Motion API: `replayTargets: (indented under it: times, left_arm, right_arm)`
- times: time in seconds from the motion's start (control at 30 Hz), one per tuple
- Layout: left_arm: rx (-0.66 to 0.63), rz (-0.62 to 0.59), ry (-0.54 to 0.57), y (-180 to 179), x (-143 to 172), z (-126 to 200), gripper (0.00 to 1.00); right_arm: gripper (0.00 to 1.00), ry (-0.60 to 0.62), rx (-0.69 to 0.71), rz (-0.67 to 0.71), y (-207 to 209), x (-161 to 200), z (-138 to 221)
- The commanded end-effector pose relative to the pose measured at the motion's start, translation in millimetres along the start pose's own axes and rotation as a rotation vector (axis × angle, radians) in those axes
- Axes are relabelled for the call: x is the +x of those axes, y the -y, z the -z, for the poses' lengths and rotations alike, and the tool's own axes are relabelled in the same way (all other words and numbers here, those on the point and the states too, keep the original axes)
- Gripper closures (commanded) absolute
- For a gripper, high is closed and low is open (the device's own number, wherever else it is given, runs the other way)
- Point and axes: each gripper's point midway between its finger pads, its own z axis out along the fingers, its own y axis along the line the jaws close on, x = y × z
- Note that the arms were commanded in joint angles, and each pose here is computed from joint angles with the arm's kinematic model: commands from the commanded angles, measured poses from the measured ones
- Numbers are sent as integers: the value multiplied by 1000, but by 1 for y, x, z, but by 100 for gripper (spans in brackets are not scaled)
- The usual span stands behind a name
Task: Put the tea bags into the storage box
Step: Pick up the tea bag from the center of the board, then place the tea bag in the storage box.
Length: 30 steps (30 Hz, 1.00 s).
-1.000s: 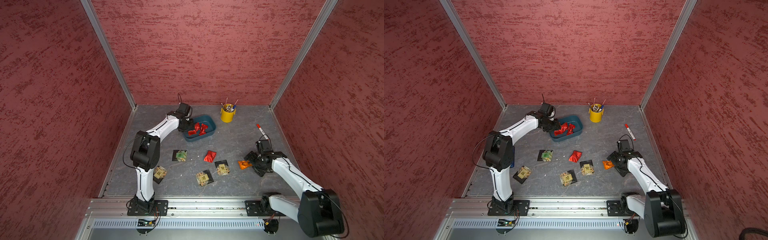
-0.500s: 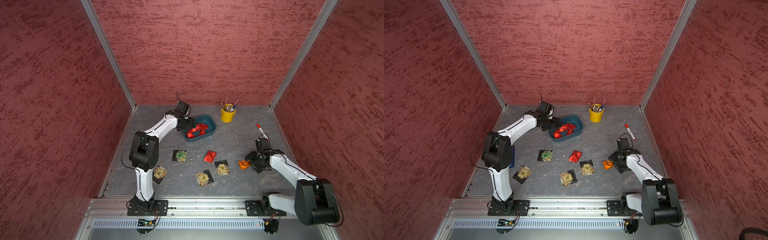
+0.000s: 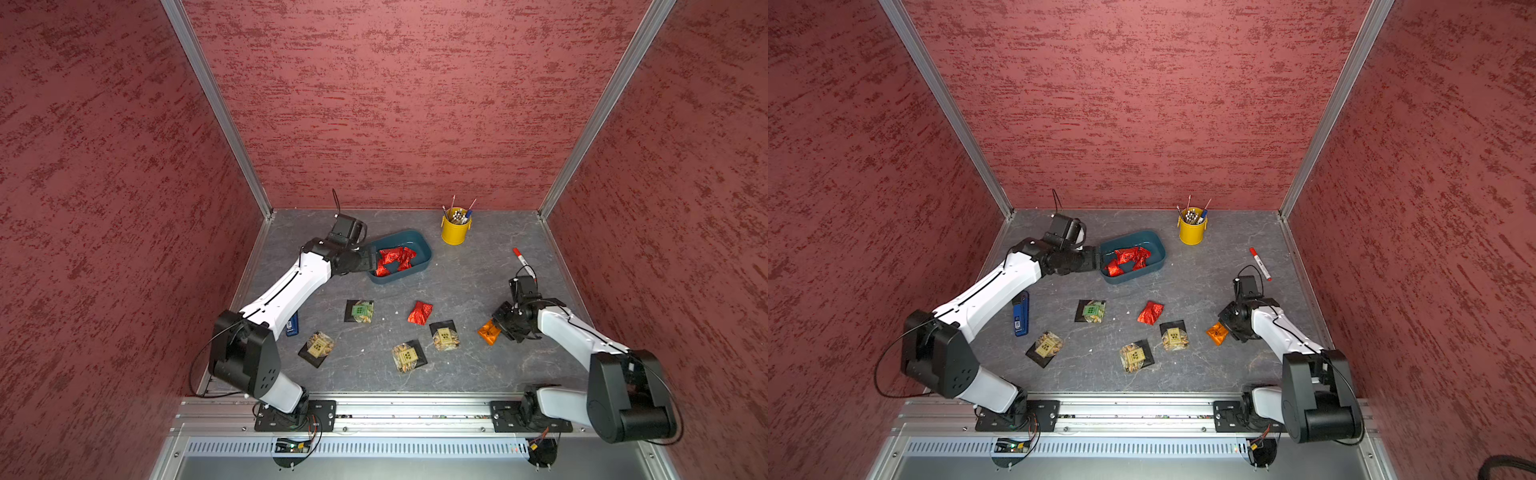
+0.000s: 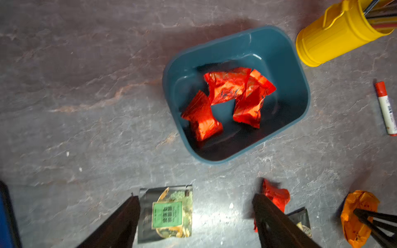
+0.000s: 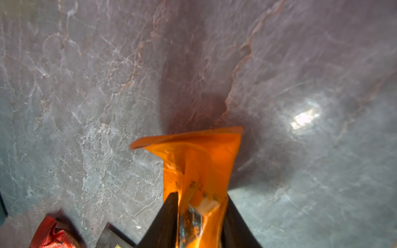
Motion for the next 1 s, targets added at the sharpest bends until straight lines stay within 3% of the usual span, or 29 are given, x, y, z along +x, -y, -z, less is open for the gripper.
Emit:
replayTargets:
  times: [0.0, 0.27, 0.47, 0.77, 0.97]
  left_arm:
    - [-52, 20, -33, -18, 24, 9, 13]
    - [-76, 74, -127, -40, 79, 14, 12]
    - [-82, 112, -188, -48, 109, 10, 12]
    - [-149, 153, -236, -69, 139, 17, 12]
    - [-190, 186, -253, -80, 151, 27, 10]
  right_arm:
    - [71, 37, -45, 27, -10, -9, 11]
    - [74, 67, -82, 84, -19, -9, 38]
    - [76, 95, -175, 183, -63, -5, 80]
    - [75, 116, -218, 492, -180, 39, 107]
    - [74, 95, -248, 648, -262, 65, 92]
